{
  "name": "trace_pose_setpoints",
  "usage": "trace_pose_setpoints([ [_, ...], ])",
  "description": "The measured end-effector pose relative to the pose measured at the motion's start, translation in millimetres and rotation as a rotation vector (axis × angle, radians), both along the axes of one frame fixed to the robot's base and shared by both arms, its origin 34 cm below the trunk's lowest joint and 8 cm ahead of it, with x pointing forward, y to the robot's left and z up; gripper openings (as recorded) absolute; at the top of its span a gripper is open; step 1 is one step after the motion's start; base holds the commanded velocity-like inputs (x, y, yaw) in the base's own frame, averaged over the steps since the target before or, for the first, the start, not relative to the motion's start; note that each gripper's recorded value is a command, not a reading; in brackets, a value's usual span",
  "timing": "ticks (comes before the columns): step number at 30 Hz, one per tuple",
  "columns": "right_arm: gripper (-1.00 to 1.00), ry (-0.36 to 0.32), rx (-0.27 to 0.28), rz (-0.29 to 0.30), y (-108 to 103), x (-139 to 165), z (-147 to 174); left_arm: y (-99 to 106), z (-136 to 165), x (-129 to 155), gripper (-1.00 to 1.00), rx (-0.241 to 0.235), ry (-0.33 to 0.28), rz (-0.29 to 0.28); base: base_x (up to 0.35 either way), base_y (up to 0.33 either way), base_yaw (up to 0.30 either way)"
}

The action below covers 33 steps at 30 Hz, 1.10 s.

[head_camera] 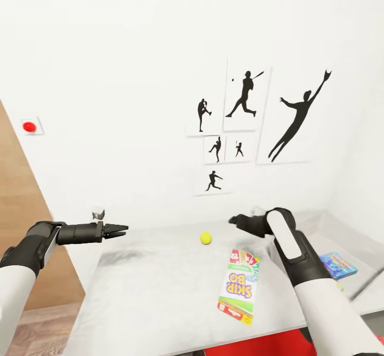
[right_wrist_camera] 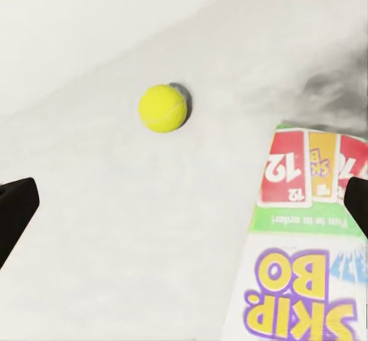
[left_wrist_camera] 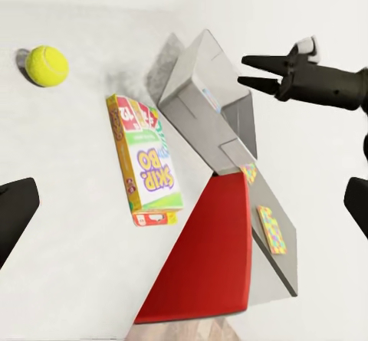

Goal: Put all the toys in the child's room - the three board games (two on the bed and one on the table), the two jigsaw puzzles on the table, and the tennis ball on the table - inside the toy box on the table in the child's room.

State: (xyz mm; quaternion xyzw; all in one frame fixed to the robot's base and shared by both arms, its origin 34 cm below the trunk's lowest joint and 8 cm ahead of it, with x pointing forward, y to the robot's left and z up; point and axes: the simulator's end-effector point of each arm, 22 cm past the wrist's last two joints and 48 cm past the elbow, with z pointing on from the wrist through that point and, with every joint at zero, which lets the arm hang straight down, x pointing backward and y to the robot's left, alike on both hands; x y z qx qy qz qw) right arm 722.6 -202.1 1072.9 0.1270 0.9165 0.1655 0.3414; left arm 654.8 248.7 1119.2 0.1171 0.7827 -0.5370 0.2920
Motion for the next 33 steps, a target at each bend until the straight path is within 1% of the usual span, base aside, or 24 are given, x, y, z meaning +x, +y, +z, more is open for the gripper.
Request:
trace_pose_setpoints([
  [2, 1.0, 0.026, -0.021, -0.008, 1.7, 1.1, -3.1, 0.7, 0.2, 0.0, 1.0, 0.0, 0.0, 0.001, 0.0, 0.076, 0.0],
  [5, 1.0, 0.044, -0.033, -0.01, 3.3, 1.3, -6.1, 1.2, 0.3, 0.1, 1.0, 0.0, 0.0, 0.002, 0.0, 0.027, 0.0],
  [15, 1.0, 0.045, -0.044, -0.019, 1.8, 3.0, -5.3, 1.3, 0.4, 0.1, 1.0, 0.0, -0.001, 0.002, 0.0, 0.001, 0.004],
  [24, 1.0, 0.055, -0.05, -0.022, 0.1, 5.5, -7.6, 0.4, -1.7, 0.2, 1.0, 0.0, 0.003, 0.0, 0.032, -0.038, 0.194],
  [26, 1.0, 0.072, -0.053, -0.024, -1.5, 6.7, -12.4, 0.3, -2.7, 0.5, 1.0, 0.0, 0.004, 0.0, 0.007, -0.009, 0.231],
  [30, 1.0, 0.144, -0.081, -0.043, -10.6, 6.3, -34.2, 0.3, -5.9, 0.8, 1.0, 0.0, 0.01, 0.0, 0.002, -0.003, 0.186],
  [33, 1.0, 0.198, -0.114, -0.069, -25.0, 2.8, -50.9, 0.3, -8.4, 1.2, 1.0, 0.0, 0.015, 0.0, 0.0, -0.001, 0.126],
])
